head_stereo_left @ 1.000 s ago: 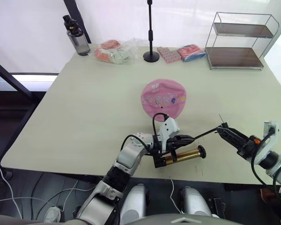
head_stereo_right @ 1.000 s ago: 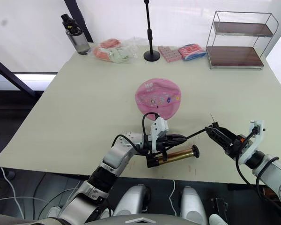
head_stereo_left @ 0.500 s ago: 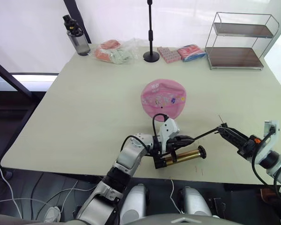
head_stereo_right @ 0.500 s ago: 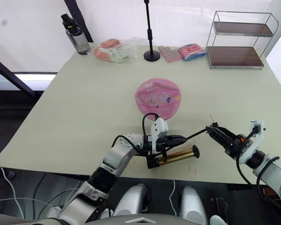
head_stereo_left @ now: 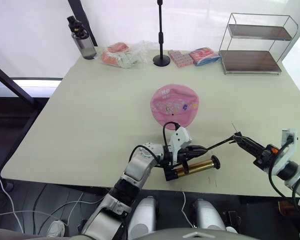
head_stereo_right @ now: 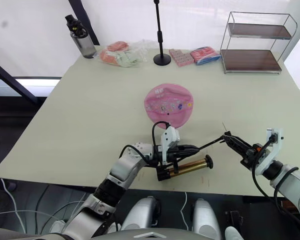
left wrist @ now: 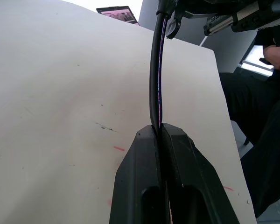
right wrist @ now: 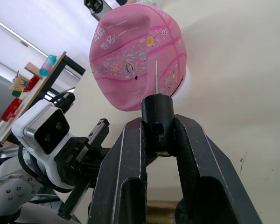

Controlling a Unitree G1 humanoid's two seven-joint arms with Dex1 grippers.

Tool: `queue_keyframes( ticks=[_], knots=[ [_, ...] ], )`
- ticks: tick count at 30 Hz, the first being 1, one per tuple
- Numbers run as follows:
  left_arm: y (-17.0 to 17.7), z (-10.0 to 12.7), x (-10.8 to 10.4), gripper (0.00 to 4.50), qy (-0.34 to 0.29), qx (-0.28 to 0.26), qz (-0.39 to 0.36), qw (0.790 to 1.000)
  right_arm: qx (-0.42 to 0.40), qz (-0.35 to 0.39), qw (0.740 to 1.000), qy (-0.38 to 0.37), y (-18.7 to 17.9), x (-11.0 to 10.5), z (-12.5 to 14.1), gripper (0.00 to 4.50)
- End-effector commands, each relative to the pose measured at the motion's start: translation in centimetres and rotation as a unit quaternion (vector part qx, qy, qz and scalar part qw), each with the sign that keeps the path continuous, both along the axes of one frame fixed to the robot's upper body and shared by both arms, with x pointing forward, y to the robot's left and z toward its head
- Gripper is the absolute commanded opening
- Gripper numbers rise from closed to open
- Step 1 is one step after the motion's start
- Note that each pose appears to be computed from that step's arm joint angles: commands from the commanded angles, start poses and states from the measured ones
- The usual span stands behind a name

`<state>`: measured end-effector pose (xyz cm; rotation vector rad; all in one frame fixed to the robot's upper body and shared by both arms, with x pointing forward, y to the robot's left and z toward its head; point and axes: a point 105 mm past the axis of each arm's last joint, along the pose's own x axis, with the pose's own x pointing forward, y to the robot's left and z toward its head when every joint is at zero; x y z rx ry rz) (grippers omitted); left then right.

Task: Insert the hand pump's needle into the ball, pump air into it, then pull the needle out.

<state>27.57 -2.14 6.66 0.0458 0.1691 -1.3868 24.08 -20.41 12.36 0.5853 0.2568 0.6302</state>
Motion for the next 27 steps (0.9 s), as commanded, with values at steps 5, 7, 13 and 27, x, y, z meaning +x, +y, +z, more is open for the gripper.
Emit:
queue_keyframes(
  ticks=[5, 7, 13, 27],
  knots=[
    [0.3, 1.6, 0.5, 0.72, -0.029, -0.015, 0.016, 0.999, -0.015, -0.009, 0.999, -0.03, -0.4, 0.2, 1.0, 0.34],
    [0.8, 2.1, 0.6, 1.39, -0.036, -0.017, 0.02, 0.999, -0.023, -0.013, 0.999, -0.04, -0.5, 0.3, 1.2, 0.34],
    [2.5, 4.6, 0.2, 4.11, -0.063, -0.041, 0.01, 0.997, -0.045, -0.023, 0.995, -0.08, -0.8, 0.8, 1.9, 0.34],
    [10.1, 12.0, 6.2, 4.46, -0.152, -0.005, 0.147, 0.977, -0.183, 0.069, 0.943, -0.269, 1.4, 0.0, 3.3, 0.34]
  ],
)
